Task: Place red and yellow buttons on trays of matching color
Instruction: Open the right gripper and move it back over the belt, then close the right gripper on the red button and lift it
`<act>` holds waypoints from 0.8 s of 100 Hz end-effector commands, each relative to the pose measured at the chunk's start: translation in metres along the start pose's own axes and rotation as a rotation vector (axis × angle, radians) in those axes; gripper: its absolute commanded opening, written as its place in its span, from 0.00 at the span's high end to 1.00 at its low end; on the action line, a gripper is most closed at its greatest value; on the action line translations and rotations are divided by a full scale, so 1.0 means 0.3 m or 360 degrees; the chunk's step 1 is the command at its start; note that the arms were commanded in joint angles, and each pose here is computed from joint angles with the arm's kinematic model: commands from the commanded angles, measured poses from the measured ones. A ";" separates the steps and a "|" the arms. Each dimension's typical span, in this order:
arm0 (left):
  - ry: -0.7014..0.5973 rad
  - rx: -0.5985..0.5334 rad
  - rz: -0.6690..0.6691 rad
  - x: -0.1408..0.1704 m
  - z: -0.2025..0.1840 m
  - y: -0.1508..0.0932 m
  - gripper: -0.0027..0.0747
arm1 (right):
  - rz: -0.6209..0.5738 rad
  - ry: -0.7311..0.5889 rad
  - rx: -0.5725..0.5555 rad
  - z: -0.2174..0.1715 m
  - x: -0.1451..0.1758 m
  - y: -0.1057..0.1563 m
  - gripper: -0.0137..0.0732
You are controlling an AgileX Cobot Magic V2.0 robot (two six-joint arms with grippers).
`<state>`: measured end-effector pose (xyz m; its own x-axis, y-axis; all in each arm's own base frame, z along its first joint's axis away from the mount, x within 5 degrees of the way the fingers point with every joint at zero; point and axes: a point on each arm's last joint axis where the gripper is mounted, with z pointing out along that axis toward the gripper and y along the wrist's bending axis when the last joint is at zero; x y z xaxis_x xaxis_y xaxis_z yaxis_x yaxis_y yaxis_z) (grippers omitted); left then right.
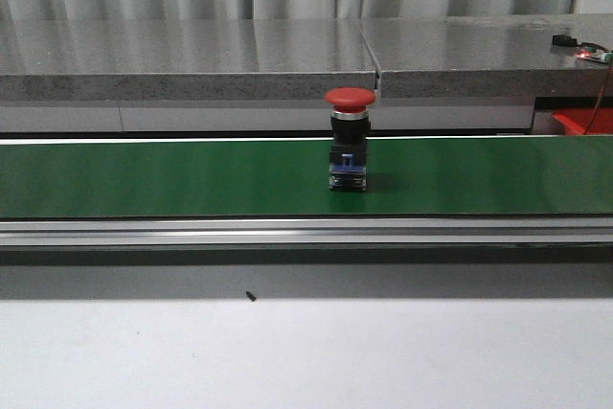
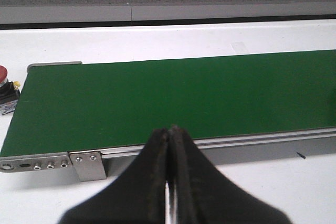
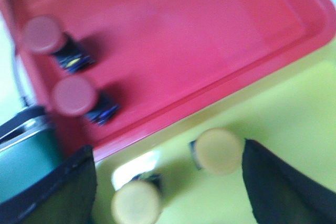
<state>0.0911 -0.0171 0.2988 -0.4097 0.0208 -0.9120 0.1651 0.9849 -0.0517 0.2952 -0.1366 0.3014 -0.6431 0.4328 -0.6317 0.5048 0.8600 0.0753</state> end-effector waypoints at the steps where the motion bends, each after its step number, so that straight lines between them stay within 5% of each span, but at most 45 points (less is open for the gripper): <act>1: -0.0161 0.0017 -0.0010 -0.050 -0.013 -0.005 0.99 | -0.0084 -0.0116 -0.0042 -0.096 -0.024 0.044 0.19; 24: -0.0161 0.0017 -0.0010 -0.050 -0.013 -0.005 0.99 | -0.0425 0.0028 -0.0207 -0.148 0.047 0.215 0.19; 80: -0.0161 0.0017 -0.0010 -0.050 -0.013 -0.005 0.99 | -0.0870 0.0149 -0.0647 -0.245 0.198 0.502 0.19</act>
<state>0.0911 -0.0171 0.2988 -0.4097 0.0208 -0.9120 0.1651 0.9849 -0.0517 0.2940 0.0292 0.3132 -0.8523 -0.0581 -0.5198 -0.1028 0.9930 0.0575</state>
